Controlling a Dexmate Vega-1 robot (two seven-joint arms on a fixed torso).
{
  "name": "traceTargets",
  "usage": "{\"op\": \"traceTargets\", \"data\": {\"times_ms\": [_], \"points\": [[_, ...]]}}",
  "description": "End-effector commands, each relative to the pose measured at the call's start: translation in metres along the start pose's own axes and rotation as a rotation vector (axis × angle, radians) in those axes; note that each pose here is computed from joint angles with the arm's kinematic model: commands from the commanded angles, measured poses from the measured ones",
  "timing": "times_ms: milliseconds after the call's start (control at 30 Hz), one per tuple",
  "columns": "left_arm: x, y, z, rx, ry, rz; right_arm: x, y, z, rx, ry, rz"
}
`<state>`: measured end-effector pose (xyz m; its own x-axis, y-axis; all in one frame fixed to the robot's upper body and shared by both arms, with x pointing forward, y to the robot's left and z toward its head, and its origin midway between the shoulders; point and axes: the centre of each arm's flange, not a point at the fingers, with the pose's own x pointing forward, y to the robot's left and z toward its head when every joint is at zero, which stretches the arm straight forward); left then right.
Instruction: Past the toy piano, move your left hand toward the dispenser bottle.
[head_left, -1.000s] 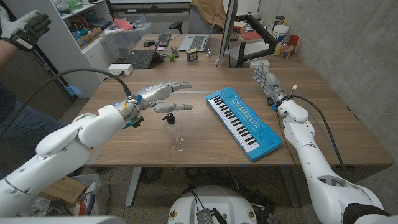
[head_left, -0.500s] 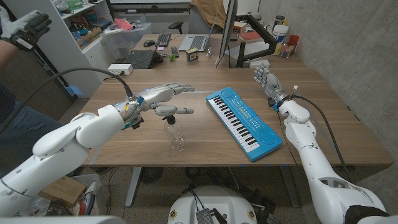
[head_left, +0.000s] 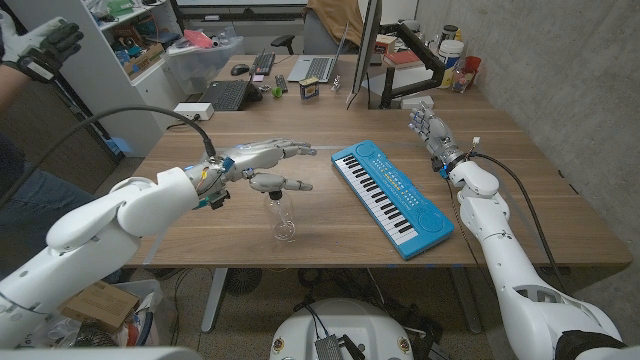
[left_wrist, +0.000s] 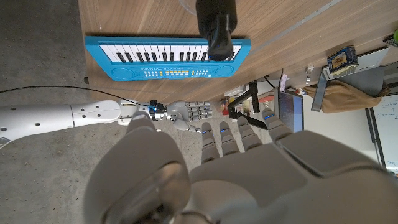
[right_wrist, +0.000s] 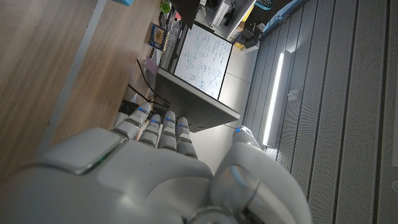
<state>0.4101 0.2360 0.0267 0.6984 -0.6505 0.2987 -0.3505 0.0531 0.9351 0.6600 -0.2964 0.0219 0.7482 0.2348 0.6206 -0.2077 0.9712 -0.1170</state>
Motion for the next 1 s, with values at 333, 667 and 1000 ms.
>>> {"op": "traceTargets", "data": {"times_ms": [333,667,1000], "points": [[-0.014,0.003,0.004,0.013,0.018,-0.035,-0.001,-0.001,-0.002,0.000,0.005,0.003],[-0.020,0.001,-0.004,-0.010,0.058,-0.049,-0.001,0.001,-0.003,-0.001,0.007,0.003],[-0.020,-0.007,-0.008,-0.039,0.063,-0.069,-0.001,0.001,-0.001,-0.006,0.006,0.002]]}}
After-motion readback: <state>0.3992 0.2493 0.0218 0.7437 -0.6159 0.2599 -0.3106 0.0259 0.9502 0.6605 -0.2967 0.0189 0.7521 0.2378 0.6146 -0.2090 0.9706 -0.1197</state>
